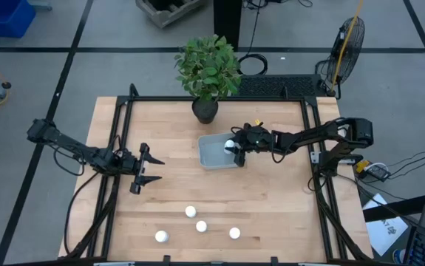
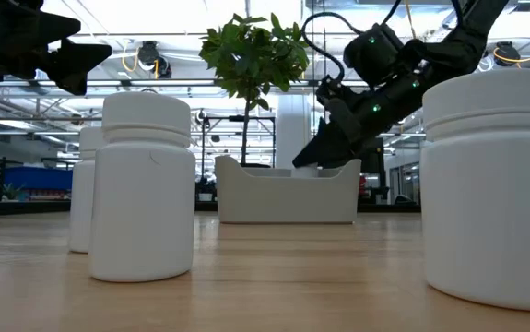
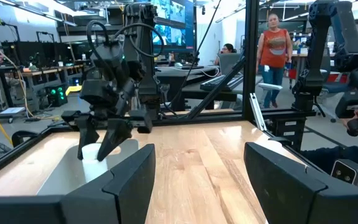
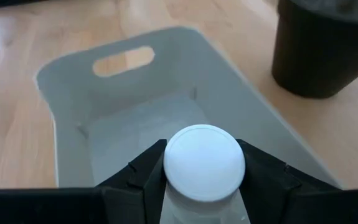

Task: Pick and place pill bottles into a basket
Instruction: Put the white pill bottle into the gray bin

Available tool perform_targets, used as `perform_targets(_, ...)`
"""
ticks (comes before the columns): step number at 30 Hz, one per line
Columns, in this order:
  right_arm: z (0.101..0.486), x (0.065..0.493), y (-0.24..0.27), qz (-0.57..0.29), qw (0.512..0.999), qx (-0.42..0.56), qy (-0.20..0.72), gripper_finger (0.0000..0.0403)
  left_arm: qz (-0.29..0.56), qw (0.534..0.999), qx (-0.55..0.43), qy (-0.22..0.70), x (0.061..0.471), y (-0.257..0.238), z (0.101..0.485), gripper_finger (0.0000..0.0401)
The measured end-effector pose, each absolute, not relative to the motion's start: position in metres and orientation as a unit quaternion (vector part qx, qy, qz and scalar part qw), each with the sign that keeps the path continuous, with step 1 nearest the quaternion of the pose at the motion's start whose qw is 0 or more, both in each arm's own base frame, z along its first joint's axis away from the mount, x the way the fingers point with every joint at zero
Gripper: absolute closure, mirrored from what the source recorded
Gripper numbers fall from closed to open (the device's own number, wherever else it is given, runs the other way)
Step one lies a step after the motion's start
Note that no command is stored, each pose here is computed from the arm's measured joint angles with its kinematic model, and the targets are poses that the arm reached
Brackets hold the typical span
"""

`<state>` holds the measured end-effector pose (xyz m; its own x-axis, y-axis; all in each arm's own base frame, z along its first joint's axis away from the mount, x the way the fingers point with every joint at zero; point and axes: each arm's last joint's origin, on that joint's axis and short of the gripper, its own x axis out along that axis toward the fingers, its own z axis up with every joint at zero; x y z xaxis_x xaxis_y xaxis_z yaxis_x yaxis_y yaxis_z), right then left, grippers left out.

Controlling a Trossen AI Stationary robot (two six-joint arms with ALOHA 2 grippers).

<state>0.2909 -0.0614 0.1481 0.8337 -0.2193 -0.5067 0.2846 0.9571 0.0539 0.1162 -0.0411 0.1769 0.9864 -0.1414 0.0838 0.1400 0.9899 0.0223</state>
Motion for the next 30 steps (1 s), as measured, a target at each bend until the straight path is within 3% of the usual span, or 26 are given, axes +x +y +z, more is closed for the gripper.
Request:
perform_targets(8, 0.131, 0.297, -0.062, -0.121, 0.955, 0.065, 0.262, 0.0244, -0.071, 0.997, 0.008, -0.043, 0.116, -0.041, 0.177, 0.0150)
perform_targets(30, 0.132, 0.298, -0.062, -0.115, 0.958, 0.048, 0.259, 0.0234, -0.071, 0.997, 0.008, -0.043, 0.116, -0.041, 0.177, 0.0150)
